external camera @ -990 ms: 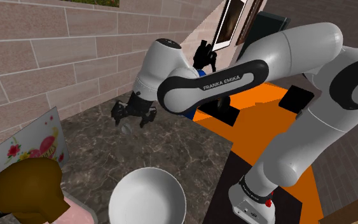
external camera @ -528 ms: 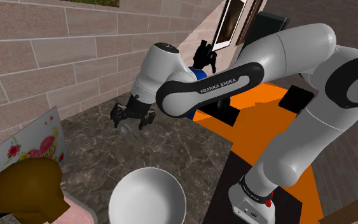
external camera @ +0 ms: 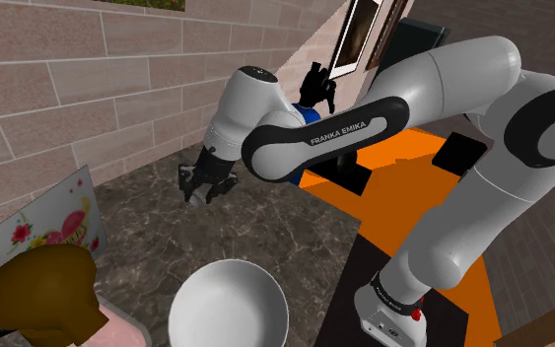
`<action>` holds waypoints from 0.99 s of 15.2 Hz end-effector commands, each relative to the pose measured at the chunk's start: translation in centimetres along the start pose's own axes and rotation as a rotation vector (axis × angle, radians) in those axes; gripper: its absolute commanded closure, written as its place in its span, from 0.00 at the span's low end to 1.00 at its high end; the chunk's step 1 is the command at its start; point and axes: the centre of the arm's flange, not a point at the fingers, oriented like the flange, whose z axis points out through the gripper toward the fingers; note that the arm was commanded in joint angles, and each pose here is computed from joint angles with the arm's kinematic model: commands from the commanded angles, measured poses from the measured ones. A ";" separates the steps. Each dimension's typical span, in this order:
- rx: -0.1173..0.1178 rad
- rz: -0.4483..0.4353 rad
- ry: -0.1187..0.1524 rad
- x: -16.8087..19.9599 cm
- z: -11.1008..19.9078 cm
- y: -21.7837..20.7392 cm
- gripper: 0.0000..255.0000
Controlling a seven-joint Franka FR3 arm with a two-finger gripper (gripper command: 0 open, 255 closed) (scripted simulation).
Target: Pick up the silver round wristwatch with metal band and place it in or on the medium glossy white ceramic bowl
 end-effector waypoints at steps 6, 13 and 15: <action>0.000 0.000 0.000 0.1 -1.0 -0.3 1.00; 0.000 0.000 0.000 0.6 -4.6 -1.2 1.00; 0.000 0.000 0.000 0.7 -5.6 -1.4 1.00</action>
